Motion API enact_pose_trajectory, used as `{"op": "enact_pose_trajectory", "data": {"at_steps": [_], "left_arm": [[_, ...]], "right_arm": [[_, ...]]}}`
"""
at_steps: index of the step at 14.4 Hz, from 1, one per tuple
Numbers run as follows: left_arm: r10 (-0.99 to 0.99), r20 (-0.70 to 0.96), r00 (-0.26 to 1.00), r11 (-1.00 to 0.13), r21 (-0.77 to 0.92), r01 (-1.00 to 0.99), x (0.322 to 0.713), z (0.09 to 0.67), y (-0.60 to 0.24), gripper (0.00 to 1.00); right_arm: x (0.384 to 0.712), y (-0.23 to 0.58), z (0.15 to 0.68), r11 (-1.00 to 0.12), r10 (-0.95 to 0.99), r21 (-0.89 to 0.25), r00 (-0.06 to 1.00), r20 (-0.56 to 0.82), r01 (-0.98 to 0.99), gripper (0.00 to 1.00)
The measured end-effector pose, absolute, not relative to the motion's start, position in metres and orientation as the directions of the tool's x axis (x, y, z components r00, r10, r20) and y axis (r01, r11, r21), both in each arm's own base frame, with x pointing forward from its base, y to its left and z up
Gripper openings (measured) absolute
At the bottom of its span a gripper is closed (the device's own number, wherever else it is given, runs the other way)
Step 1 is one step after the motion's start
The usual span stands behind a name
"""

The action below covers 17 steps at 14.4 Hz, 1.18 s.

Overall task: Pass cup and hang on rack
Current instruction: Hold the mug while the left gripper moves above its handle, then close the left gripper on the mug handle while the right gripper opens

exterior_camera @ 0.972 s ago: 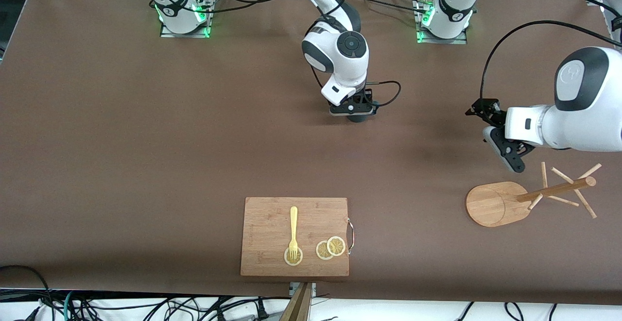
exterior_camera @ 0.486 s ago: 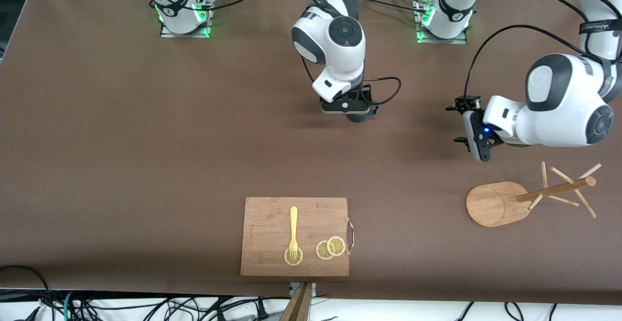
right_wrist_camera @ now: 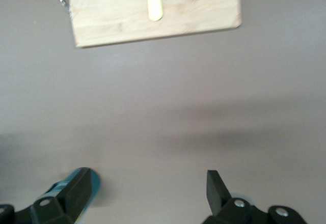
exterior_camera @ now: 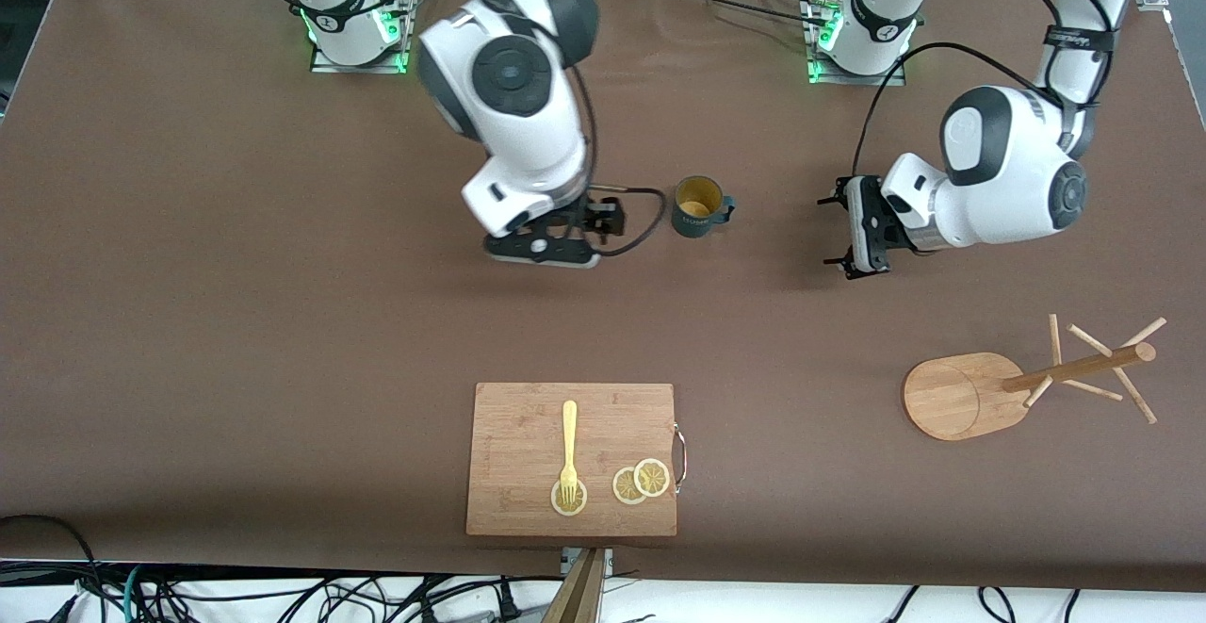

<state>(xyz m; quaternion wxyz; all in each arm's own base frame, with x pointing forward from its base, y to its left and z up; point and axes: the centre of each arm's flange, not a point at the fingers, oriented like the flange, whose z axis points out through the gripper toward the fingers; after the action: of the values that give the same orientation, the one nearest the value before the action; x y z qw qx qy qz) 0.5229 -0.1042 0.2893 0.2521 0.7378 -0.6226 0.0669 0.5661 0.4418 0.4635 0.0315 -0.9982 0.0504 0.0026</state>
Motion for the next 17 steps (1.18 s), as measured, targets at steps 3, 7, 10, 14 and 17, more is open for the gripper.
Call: {"op": "enact_pose_trajectory", "data": {"at_steps": [3, 7, 10, 14, 17], "left_arm": [[-0.864, 0.486, 0.134, -0.013, 0.244, -0.97, 0.503, 0.264, -0.114, 1.0], [-0.795, 0.605, 0.05, 0.077, 0.183, -0.98, 0.482, 0.239, -0.129, 1.0], [-0.796, 0.605, -0.03, 0.114, 0.101, -0.988, 0.471, 0.231, -0.155, 1.0], [-0.803, 0.593, -0.055, 0.111, 0.057, -0.992, 0.444, 0.217, -0.184, 1.0], [-0.786, 0.614, -0.073, 0.123, 0.04, -0.992, 0.43, 0.204, -0.179, 1.0]], "right_arm": [[0.571, 0.375, 0.498, -0.999, -0.039, -0.037, 0.999, 0.003, -0.039, 1.0], [0.557, 0.272, 0.554, -1.0, 0.009, -0.018, 0.999, -0.039, 0.008, 1.0], [0.548, 0.213, 0.583, -0.999, 0.021, -0.03, 0.998, -0.062, 0.019, 1.0], [0.534, 0.154, 0.597, -0.998, 0.046, -0.042, 0.996, -0.076, 0.043, 1.0], [0.523, 0.135, 0.606, -0.995, 0.095, -0.036, 0.994, -0.062, 0.092, 1.0]]}}
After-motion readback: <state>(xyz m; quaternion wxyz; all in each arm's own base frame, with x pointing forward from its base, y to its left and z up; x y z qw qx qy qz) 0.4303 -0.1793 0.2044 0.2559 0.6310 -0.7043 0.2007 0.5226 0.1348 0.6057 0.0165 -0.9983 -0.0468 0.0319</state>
